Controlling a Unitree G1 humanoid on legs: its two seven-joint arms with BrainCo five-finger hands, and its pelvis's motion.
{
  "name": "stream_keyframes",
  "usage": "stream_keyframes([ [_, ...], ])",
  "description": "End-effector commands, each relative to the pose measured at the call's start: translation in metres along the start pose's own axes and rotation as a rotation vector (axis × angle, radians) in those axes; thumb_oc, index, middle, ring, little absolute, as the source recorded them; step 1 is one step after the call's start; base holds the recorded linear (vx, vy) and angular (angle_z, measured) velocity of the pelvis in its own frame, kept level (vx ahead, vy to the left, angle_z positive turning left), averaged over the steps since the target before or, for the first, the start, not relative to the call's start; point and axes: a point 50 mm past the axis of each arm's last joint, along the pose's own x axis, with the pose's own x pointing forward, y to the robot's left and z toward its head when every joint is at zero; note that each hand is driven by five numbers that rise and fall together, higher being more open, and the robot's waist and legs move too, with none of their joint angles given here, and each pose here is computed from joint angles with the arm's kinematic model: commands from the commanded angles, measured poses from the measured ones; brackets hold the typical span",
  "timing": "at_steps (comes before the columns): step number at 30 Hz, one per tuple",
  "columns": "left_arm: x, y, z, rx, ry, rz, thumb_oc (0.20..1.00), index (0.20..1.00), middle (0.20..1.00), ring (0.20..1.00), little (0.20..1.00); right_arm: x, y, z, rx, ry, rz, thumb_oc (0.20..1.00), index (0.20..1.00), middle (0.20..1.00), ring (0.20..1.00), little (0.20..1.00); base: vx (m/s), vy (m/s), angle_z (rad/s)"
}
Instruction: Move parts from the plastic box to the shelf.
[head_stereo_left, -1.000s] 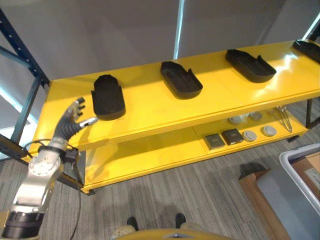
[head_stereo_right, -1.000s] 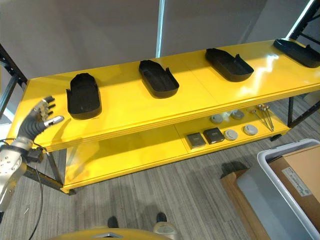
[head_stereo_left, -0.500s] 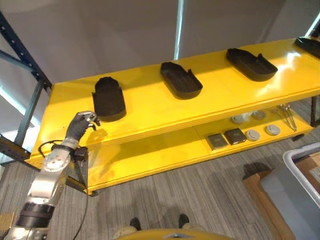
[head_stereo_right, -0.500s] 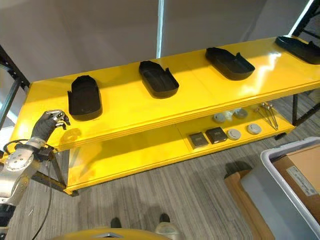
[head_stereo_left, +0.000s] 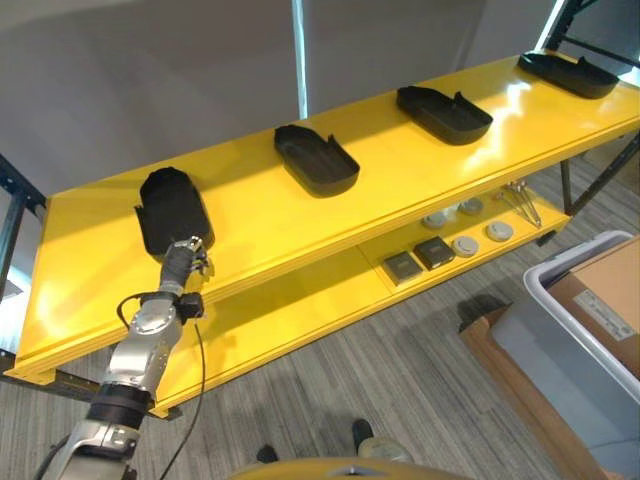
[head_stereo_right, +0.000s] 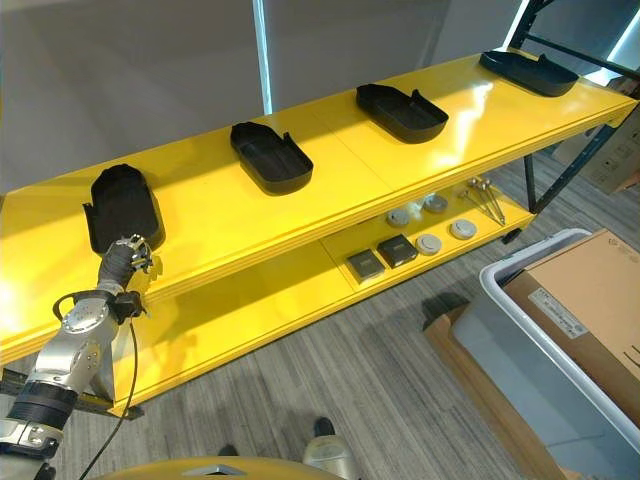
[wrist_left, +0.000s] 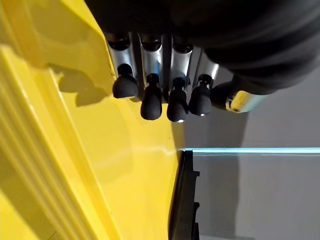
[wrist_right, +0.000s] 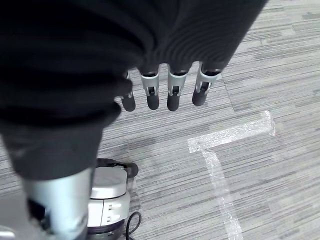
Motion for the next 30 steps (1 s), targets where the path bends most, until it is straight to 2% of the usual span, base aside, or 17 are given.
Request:
stream_keyframes([
  [1,0.017,0.004,0.037,0.028,-0.163,0.062,0.200,0.200,0.200,0.200,0.200,0.001,-0.007,0.001,-0.044,0.007,-0.018,1.000,1.000,1.000,1.000,1.000,0.00,0.000,0.00],
  [13,0.028,0.019,0.015,0.060,-0.058,0.187,0.200,0.200,0.200,0.200,0.200,0.001,-0.012,0.003,-0.072,0.002,-0.024,1.000,1.000,1.000,1.000,1.000,0.00,0.000,0.00],
  [30,0.044,0.025,0.018,0.058,0.005,0.273,0.200,0.200,0.200,0.200,0.200,0.001,-0.016,0.004,-0.095,0.009,-0.026,1.000,1.000,1.000,1.000,1.000,0.01,0.000,-0.03],
])
